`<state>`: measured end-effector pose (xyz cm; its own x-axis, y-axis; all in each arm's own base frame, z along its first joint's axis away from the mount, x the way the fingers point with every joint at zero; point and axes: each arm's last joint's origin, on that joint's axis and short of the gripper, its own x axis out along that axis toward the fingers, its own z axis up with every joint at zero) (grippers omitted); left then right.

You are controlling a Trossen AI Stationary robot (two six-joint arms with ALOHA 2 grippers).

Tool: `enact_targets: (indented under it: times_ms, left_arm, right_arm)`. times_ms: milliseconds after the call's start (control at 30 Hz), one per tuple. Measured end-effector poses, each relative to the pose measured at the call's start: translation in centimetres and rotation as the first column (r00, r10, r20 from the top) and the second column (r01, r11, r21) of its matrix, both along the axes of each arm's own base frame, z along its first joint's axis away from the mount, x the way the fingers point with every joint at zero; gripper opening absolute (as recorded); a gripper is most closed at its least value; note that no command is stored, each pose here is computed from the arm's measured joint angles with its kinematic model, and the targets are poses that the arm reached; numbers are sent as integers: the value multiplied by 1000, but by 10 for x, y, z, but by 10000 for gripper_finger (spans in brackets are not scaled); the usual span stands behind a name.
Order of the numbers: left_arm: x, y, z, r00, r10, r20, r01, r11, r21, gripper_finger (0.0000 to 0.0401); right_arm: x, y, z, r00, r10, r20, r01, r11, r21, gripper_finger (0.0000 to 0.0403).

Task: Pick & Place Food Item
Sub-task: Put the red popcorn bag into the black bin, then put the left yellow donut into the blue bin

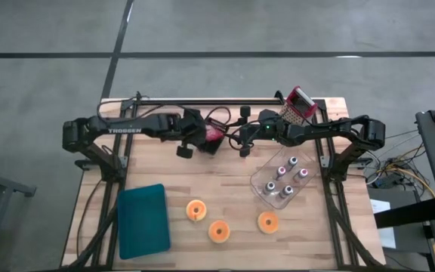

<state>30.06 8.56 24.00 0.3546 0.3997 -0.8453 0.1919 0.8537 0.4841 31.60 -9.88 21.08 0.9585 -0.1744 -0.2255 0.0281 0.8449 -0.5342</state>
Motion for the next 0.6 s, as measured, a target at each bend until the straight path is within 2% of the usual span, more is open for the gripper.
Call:
enact_targets:
  times_ms: [400,600]
  left_arm:
    - [-3,-9,-3,1000,-6,-6,5,987,-159,102]
    - [-3,-12,-4,1000,-2,-8,1,981,-192,136]
  right_arm:
    - [0,0,0,1000,0,0,0,1000,1,139]
    - [0,0,0,1000,0,0,0,1000,1,139]
